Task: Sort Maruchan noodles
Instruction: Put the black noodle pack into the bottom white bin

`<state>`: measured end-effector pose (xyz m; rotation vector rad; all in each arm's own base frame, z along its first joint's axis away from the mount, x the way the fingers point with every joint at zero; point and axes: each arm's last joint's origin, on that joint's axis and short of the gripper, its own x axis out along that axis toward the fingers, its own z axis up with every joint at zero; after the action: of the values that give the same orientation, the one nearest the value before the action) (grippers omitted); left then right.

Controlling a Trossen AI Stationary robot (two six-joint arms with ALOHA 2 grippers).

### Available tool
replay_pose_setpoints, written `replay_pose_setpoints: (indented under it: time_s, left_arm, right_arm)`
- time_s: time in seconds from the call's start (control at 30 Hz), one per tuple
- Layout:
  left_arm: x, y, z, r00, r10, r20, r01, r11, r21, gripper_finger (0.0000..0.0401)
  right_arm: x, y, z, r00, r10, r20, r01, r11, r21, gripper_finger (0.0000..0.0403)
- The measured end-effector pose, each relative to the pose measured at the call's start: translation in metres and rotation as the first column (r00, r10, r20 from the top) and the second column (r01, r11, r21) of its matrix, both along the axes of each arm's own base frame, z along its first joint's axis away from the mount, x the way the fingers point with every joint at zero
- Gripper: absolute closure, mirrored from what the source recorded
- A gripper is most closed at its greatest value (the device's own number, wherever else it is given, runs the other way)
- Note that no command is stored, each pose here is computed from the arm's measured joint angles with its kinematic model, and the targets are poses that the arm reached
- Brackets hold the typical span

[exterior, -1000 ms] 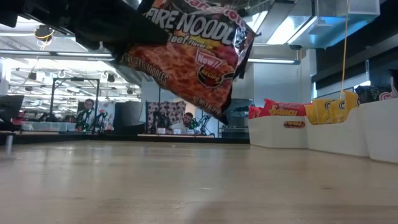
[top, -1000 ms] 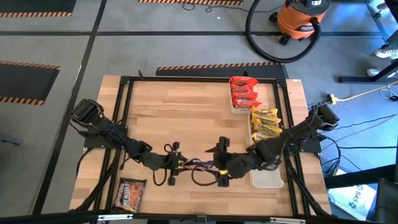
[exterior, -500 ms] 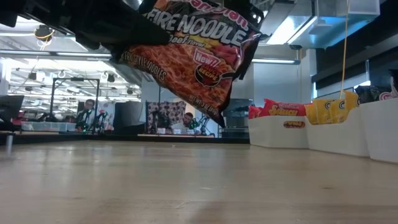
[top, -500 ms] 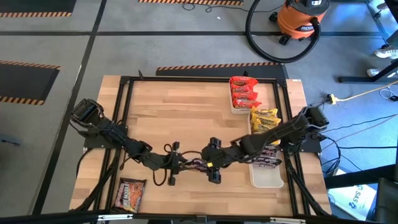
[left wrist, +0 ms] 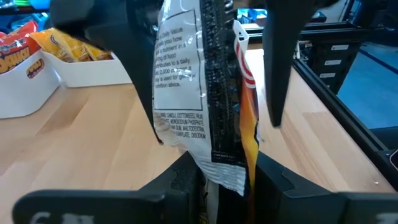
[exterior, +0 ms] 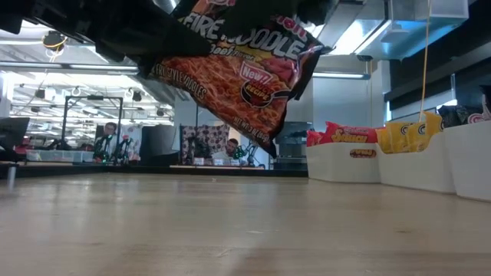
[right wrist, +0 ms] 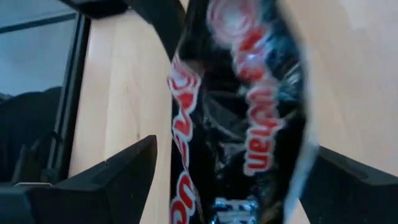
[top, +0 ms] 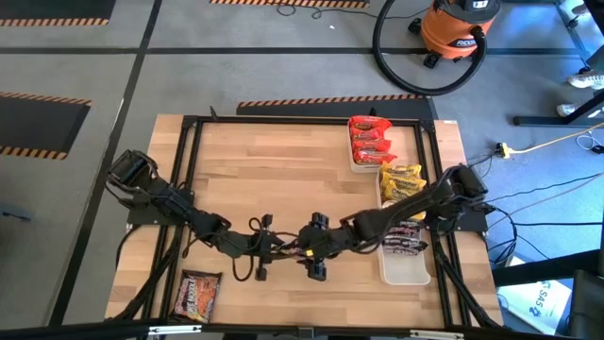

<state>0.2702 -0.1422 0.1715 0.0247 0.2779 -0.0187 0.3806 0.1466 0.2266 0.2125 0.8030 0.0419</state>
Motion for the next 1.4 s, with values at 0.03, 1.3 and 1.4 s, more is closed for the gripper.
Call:
replay_pose_setpoints:
  time_s: [0.03,1.3,1.4]
  left_arm:
    - [0.0,0.0,0.0,1.0,-0.001,0.0,0.001,1.0,0.0,0.0314]
    - [-0.023,-0.02,0.004,0.992,-0.088,-0.089,0.089,0.996,0.009,0.0236]
    - [-0.024,-0.02,0.003,0.99,-0.092,-0.104,0.094,0.995,0.016,0.0236]
  right_arm:
    - [0.001,0.001,-0.002,1.0,0.0,0.002,0.0,1.0,0.001,0.0079]
    - [-0.033,0.02,0.055,0.958,0.06,-0.279,-0.098,0.987,-0.128,0.0303]
    - [-0.056,0.024,0.069,0.942,0.01,-0.335,-0.051,0.992,-0.112,0.0303]
